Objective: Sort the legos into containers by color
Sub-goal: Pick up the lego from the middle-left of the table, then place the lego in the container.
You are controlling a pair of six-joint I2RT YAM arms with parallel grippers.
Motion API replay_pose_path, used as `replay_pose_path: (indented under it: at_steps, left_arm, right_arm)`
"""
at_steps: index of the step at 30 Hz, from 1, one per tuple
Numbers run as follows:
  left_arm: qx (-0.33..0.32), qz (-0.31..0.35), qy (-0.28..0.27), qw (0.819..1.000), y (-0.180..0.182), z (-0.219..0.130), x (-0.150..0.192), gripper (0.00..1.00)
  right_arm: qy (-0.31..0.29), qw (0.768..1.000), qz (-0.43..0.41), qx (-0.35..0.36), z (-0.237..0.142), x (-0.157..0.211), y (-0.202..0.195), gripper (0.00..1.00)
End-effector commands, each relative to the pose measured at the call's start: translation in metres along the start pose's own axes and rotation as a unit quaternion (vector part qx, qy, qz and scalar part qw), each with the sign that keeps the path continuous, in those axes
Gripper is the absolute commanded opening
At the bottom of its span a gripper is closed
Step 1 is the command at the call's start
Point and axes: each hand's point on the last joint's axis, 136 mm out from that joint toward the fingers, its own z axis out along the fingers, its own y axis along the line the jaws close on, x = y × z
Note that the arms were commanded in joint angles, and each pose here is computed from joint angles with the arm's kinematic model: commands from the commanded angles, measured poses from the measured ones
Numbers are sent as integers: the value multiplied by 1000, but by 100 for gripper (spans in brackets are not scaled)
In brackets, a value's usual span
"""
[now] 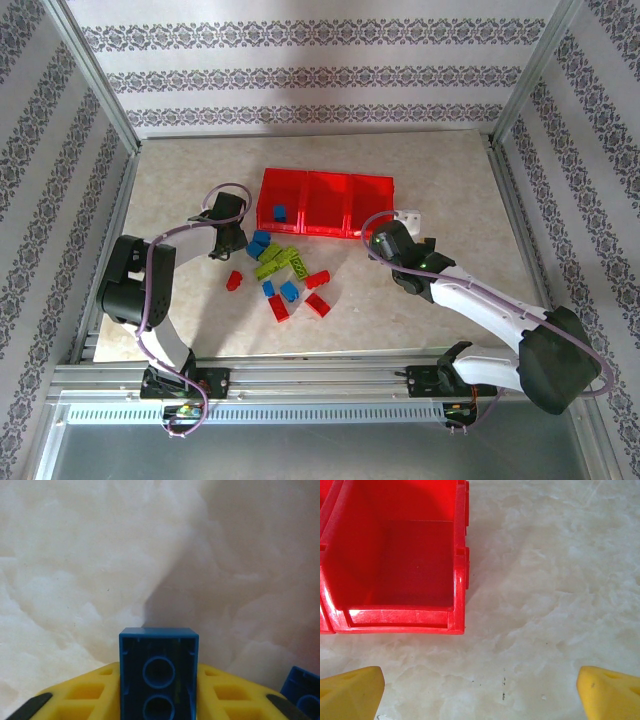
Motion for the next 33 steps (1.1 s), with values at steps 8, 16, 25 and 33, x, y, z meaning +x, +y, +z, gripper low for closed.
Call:
replay_pose_path:
  at_steps: [8, 16, 25, 33]
  left_arm:
    - [63, 8, -81, 995, -35, -53, -39, 29]
    - [131, 37, -131, 982, -91, -87, -61, 29]
    - [156, 96, -137, 974, -157, -78, -74, 29]
    - [145, 114, -121, 975, -183, -48, -81, 30]
  right_arm:
    - [-13, 1000, 14, -2, -4, -10, 3, 98]
    - [-11, 1000, 18, -4, -1, -10, 6, 98]
    - [-4, 1000, 22, -4, 1, -5, 6, 98]
    - [-8, 1000, 29, -3, -3, -3, 1, 98]
